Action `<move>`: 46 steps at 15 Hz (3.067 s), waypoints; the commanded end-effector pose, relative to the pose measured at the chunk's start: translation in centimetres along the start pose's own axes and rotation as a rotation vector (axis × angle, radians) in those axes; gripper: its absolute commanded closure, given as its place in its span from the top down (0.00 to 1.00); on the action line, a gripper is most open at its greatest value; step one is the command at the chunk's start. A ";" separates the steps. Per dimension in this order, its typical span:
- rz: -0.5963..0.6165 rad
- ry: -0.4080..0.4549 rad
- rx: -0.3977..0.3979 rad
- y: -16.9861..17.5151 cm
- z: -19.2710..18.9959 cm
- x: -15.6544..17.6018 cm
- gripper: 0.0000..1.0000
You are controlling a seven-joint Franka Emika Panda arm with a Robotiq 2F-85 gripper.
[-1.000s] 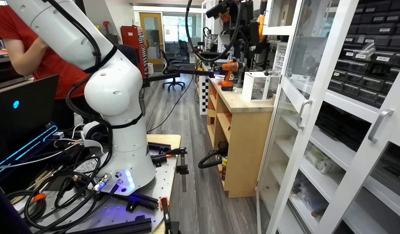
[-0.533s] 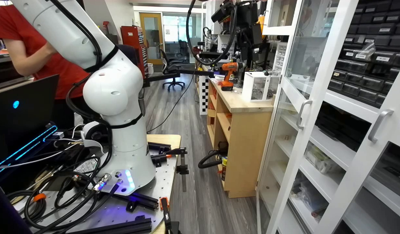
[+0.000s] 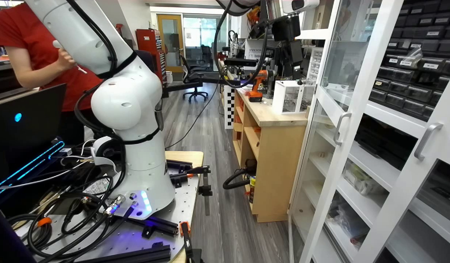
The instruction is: Close the cabinet door
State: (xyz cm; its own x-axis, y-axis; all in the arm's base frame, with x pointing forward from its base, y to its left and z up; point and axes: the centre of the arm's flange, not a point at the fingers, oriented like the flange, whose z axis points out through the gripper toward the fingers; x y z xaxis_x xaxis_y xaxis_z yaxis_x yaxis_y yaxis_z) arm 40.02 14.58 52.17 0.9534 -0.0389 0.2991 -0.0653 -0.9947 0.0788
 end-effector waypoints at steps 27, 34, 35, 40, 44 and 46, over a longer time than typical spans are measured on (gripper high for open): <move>0.118 0.181 -0.126 0.3 8.6 3.2 1.00; 0.141 0.234 -0.121 0.6 11.4 5.7 1.00; 0.146 0.240 -0.120 0.7 11.7 6.0 1.00; 0.192 0.259 -0.110 1.1 12.9 7.6 1.00; 0.235 0.259 -0.105 2.3 13.7 8.1 1.00; 0.256 0.252 -0.098 3.1 14.3 8.0 1.00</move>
State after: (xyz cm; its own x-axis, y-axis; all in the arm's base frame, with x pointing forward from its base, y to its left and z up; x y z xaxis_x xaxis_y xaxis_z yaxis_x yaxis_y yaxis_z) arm 51.06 10.46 41.97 0.8234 -0.2124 0.5262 -0.3012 -0.9495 0.0880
